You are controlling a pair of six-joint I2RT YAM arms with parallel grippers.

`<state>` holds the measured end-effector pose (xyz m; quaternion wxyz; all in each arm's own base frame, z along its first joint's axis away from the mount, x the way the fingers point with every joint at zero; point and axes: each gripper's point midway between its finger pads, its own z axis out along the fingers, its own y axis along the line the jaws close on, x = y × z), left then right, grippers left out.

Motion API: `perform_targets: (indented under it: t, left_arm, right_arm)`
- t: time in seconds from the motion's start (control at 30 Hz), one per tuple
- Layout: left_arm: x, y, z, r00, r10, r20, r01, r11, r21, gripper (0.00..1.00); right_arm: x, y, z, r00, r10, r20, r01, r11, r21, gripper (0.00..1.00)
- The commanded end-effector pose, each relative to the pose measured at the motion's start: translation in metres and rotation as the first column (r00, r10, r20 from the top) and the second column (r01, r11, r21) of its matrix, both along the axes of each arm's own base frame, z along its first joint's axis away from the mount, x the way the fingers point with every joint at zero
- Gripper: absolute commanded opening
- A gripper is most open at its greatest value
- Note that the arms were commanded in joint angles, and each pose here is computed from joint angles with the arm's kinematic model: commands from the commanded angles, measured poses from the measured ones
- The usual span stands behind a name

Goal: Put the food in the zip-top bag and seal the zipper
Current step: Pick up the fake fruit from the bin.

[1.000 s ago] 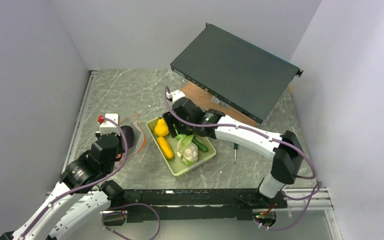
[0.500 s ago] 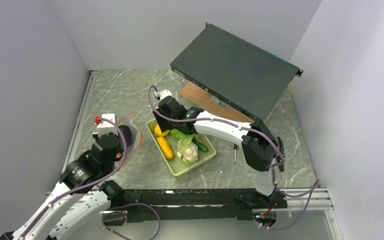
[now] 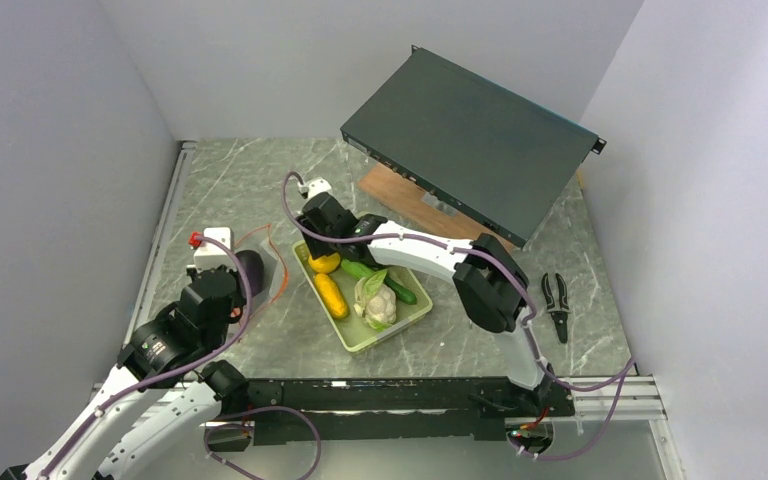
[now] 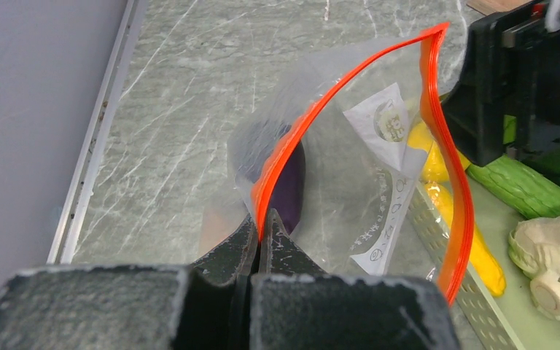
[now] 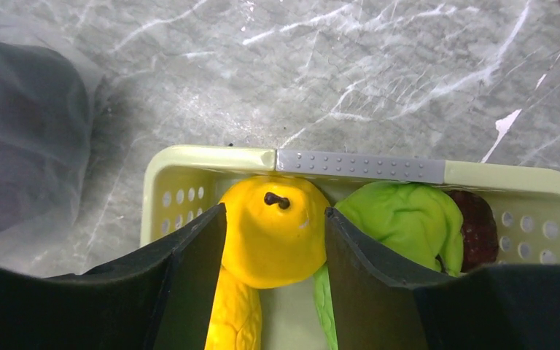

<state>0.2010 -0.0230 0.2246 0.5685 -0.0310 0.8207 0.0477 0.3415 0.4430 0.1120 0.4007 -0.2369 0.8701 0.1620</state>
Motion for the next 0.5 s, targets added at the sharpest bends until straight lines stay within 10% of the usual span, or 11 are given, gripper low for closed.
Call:
perform_targets:
  t: [0.0, 0.47]
  left_arm:
    - [0.004, -0.007, 0.010, 0.999, -0.024, 0.029, 0.025, 0.999, -0.030, 0.00]
    - [0.003, 0.003, 0.009, 0.999, 0.029, 0.025, -0.029, 1.000, -0.011, 0.00]
  right_arm:
    - [0.014, 0.009, 0.007, 0.999, -0.027, 0.026, 0.026, 0.999, 0.039, 0.53]
    - [-0.003, -0.019, 0.049, 0.997, -0.021, 0.071, 0.016, 0.998, 0.061, 0.05]
